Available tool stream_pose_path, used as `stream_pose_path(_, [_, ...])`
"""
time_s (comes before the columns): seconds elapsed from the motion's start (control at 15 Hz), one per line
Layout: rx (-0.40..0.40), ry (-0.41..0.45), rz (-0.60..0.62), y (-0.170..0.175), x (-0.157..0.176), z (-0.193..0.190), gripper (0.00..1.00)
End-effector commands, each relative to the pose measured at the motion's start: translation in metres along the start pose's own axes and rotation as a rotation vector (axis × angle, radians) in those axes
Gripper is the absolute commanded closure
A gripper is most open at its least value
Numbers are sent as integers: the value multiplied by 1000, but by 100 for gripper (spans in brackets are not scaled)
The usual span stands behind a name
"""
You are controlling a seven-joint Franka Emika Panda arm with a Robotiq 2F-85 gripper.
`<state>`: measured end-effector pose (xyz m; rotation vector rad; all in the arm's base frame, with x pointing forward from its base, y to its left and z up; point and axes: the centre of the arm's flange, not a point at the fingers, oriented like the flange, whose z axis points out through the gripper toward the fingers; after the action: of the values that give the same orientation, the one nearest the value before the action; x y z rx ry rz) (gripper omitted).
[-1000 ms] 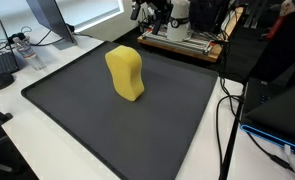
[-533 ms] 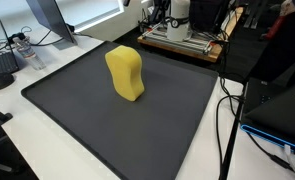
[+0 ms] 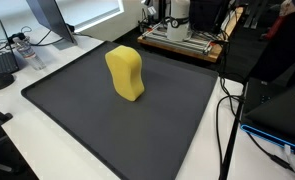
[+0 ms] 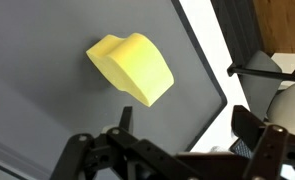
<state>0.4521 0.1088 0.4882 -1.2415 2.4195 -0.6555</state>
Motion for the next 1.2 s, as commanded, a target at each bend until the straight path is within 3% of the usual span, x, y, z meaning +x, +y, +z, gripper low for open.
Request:
stream_pose_path(0.0, [-10,17,-2,-3,1,-2,0])
stream_pose_path(1.13, [-27,33,-6,-8,2,-1,0])
